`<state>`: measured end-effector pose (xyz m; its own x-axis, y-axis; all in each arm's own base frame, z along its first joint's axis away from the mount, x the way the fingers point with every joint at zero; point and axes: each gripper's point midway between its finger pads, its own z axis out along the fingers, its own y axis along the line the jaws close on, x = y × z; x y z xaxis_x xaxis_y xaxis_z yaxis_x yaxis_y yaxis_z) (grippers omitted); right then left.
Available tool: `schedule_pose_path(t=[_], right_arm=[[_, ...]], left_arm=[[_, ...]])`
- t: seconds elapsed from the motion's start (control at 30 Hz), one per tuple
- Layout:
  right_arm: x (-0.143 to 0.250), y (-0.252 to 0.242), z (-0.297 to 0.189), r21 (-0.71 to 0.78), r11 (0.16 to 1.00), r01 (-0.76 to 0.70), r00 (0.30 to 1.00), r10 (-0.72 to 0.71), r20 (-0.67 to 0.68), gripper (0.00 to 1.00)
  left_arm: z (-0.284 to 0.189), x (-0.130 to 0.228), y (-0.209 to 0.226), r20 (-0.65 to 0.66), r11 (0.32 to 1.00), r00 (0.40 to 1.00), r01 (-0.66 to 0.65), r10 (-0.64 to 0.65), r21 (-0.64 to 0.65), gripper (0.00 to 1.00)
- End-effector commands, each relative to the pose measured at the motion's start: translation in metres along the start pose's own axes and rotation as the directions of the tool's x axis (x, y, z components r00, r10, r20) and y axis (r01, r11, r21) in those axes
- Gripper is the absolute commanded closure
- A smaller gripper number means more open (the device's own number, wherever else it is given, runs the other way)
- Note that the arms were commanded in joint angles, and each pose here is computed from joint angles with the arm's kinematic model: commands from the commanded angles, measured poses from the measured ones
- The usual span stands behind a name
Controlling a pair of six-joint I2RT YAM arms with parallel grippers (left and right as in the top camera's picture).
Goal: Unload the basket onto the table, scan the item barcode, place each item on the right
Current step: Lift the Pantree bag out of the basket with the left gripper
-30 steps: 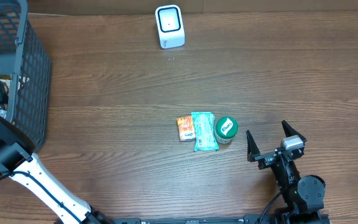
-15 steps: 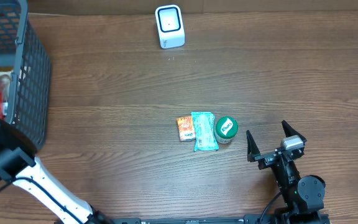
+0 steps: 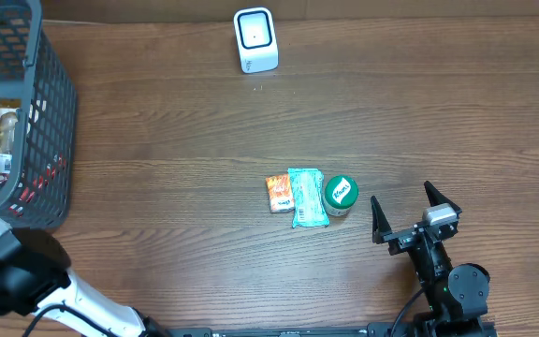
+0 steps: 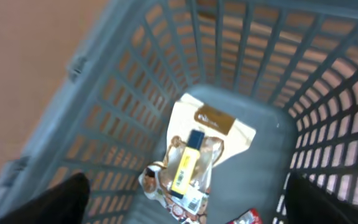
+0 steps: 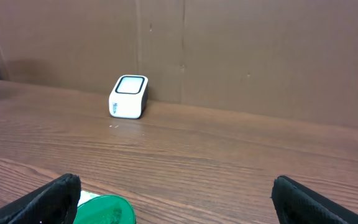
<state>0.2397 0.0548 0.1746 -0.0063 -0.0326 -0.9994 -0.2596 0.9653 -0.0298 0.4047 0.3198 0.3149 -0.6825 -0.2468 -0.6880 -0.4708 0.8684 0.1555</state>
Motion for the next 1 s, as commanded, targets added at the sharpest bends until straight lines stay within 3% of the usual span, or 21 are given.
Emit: schedule_pose_path(t=[0.0,0.4,0.57,0.6,0.63,0.67,0.7,0.83,0.97], right_arm=[[0.003,0.0,0.0,0.002,1.0,0.001,1.0,-0.001,0.001,0.0],[0.003,0.0,0.0,0.002,1.0,0.001,1.0,-0.001,0.001,0.0],[0.003,0.0,0.0,0.002,1.0,0.001,1.0,-0.001,0.001,0.0],[0.003,0.0,0.0,0.002,1.0,0.001,1.0,-0.001,0.001,0.0],[0.003,0.0,0.0,0.002,1.0,0.001,1.0,-0.001,0.001,0.0],[0.003,0.0,0.0,0.002,1.0,0.001,1.0,-0.001,0.001,0.0],[0.003,0.0,0.0,0.002,1.0,0.001,1.0,-0.001,0.001,0.0],[0.003,0.0,0.0,0.002,1.0,0.001,1.0,-0.001,0.001,0.0],[0.003,0.0,0.0,0.002,1.0,0.001,1.0,-0.001,0.001,0.0]], left_arm=[[0.056,0.036,-0.012,-0.139,0.998,0.99,-0.033,0.039,0.045,0.0],[0.216,0.167,-0.032,-0.464,0.982,0.87,-0.102,0.166,0.161,0.0],[0.244,0.215,-0.034,-0.569,0.98,0.801,-0.114,0.187,0.163,0.01],[0.244,0.218,-0.035,-0.578,0.98,0.794,-0.11,0.188,0.167,0.15],[0.244,0.221,-0.036,-0.585,0.979,0.789,-0.106,0.189,0.173,0.41],[0.243,0.223,-0.037,-0.591,0.979,0.784,-0.105,0.19,0.176,0.82],[0.242,0.223,-0.037,-0.592,0.979,0.783,-0.104,0.19,0.176,0.96],[0.23,0.212,-0.04,-0.581,0.981,0.797,-0.071,0.165,0.181,0.96],[0.199,0.168,-0.039,-0.499,0.986,0.861,-0.02,0.101,0.166,0.96]])
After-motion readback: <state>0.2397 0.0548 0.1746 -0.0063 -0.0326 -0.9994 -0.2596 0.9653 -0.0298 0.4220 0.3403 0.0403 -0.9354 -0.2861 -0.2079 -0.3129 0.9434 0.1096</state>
